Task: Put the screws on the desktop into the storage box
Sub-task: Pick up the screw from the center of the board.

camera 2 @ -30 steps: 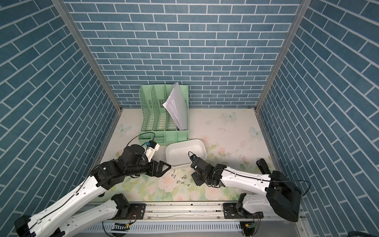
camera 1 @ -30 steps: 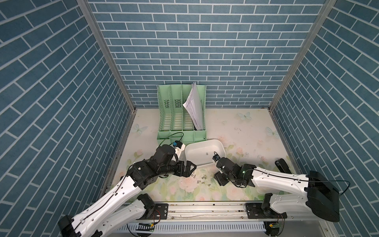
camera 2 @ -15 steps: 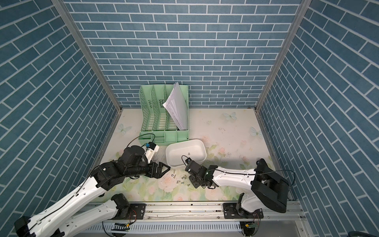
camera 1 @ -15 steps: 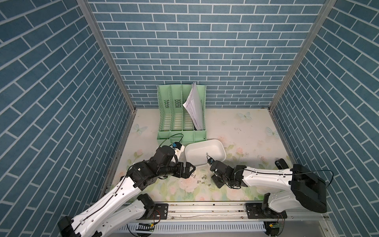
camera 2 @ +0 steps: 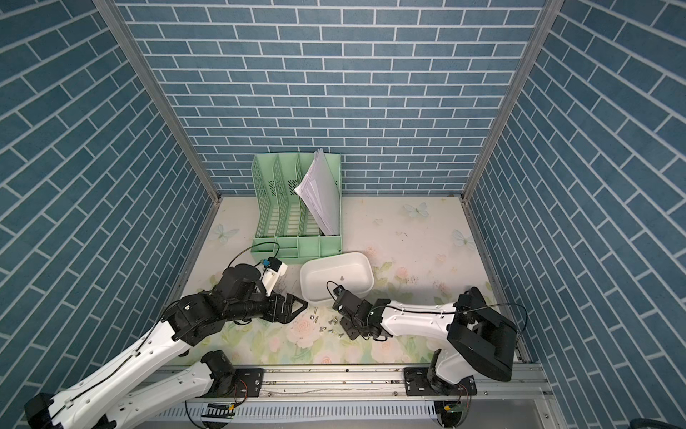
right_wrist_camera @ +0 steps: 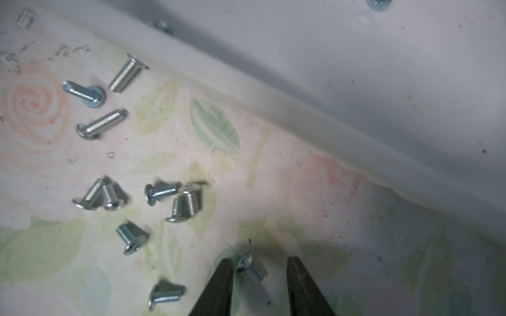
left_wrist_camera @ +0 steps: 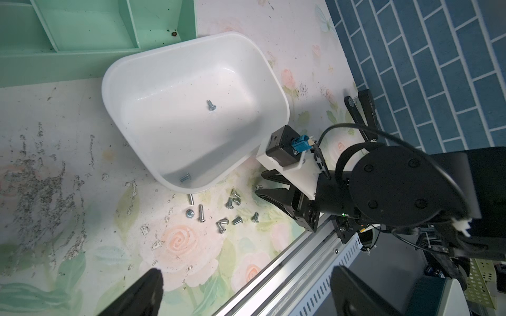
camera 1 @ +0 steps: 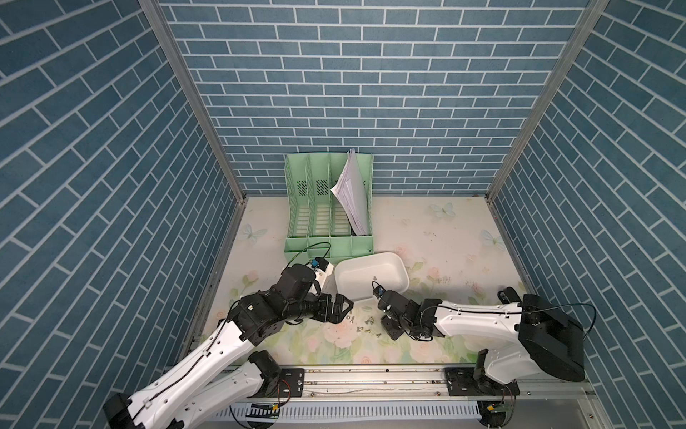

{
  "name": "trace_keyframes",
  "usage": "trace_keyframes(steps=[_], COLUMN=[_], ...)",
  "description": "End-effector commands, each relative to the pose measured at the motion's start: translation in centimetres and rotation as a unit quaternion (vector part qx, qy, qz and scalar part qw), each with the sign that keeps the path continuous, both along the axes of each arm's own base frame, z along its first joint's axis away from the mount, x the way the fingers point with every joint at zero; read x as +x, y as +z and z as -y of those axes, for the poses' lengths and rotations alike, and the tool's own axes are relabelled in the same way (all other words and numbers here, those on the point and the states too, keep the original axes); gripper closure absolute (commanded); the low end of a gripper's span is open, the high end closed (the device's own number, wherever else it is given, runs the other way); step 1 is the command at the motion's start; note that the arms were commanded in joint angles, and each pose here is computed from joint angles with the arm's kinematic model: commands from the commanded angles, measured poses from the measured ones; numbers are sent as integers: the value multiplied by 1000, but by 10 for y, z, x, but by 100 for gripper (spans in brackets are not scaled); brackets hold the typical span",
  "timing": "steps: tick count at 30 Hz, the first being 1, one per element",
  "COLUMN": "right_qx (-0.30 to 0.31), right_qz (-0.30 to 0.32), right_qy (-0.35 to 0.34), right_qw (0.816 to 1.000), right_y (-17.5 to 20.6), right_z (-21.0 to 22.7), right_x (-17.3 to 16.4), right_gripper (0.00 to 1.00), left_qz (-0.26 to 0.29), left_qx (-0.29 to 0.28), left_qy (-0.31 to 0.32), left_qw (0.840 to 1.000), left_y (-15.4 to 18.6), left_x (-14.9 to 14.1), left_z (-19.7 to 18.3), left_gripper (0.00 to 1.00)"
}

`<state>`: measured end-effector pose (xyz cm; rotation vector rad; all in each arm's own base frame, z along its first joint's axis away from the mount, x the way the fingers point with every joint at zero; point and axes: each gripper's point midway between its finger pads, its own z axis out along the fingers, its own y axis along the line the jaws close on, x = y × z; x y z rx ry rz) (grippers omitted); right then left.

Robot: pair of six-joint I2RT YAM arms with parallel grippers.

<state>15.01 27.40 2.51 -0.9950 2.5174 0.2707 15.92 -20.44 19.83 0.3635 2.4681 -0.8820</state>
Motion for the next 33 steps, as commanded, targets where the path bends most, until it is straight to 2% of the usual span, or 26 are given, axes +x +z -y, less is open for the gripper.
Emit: trace_keyframes(steps=[1, 10, 21, 33], right_qx=[5, -5, -5, 6], right_qz=[-1, -7, -12, 1], right_qy=[-3, -2, -3, -9], right_qw=[1000, 1000, 1000, 1000], right_y=[0, -7, -10, 5], right_z=[-4, -2, 2, 8], right_x=[0, -2, -6, -4], right_gripper=[64, 68, 81, 84], left_qz=[0, 1, 3, 0], left_qx=[8, 10, 14, 18], left_qy=[2, 0, -2, -4], left_qw=[1000, 1000, 1000, 1000], left_y=[-4, -5, -5, -9], left_x=[1, 3, 5, 7], left_z=[-3, -1, 0, 2], left_gripper=[0, 0, 0, 0])
